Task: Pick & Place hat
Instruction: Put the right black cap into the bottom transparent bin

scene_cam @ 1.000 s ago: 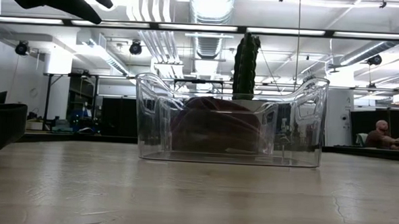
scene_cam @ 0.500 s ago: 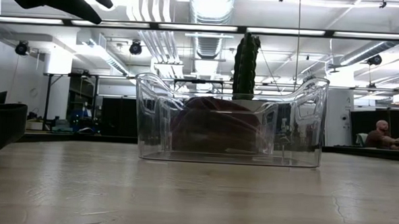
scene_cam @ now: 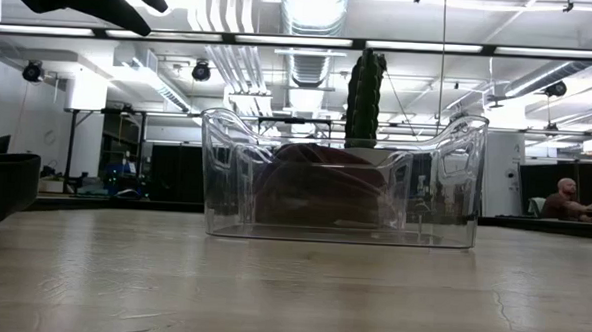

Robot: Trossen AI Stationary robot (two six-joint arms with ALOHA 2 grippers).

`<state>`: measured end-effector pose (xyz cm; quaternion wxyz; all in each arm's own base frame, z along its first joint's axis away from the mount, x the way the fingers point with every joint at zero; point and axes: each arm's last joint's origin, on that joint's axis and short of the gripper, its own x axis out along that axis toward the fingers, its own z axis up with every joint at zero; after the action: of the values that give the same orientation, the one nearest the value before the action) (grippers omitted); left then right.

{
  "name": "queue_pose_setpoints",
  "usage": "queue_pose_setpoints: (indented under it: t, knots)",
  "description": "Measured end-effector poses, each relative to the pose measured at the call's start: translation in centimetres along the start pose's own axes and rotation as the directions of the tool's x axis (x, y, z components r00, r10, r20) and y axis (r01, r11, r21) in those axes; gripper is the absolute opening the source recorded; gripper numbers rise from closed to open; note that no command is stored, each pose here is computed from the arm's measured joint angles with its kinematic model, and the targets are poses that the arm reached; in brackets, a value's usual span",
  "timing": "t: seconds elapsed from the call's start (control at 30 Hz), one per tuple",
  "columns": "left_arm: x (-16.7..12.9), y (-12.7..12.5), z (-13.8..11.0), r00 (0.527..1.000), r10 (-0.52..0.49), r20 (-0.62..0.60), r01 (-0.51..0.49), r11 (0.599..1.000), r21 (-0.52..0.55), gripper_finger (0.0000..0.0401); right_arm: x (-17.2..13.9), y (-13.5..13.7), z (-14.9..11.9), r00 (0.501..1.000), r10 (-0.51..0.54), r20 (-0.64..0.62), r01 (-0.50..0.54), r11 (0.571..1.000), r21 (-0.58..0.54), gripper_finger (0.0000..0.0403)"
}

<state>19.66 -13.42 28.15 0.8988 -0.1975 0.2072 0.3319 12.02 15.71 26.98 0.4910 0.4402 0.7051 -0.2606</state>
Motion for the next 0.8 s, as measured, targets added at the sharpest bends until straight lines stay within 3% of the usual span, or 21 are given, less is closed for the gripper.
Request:
queue_pose_setpoints:
  t: [0.23,0.43,0.8]
  knots:
    - [0.0,-0.1,0.0,1.000,-0.004,0.001,0.004,1.000,-0.006,0.0218,2.0,-0.2,0.9,1.000,-0.009,0.005,0.008,0.985,0.174,0.0182]
    - [0.0,-0.1,0.0,1.000,-0.004,0.001,0.004,1.000,-0.006,0.0218,4.0,-1.0,2.0,0.998,-0.054,0.023,0.043,0.938,0.343,0.0220]
    - [0.0,-0.1,0.0,1.000,-0.004,0.001,0.004,1.000,-0.005,0.0218,5.7,-1.3,2.8,0.998,-0.057,0.025,0.042,0.911,0.410,0.0245]
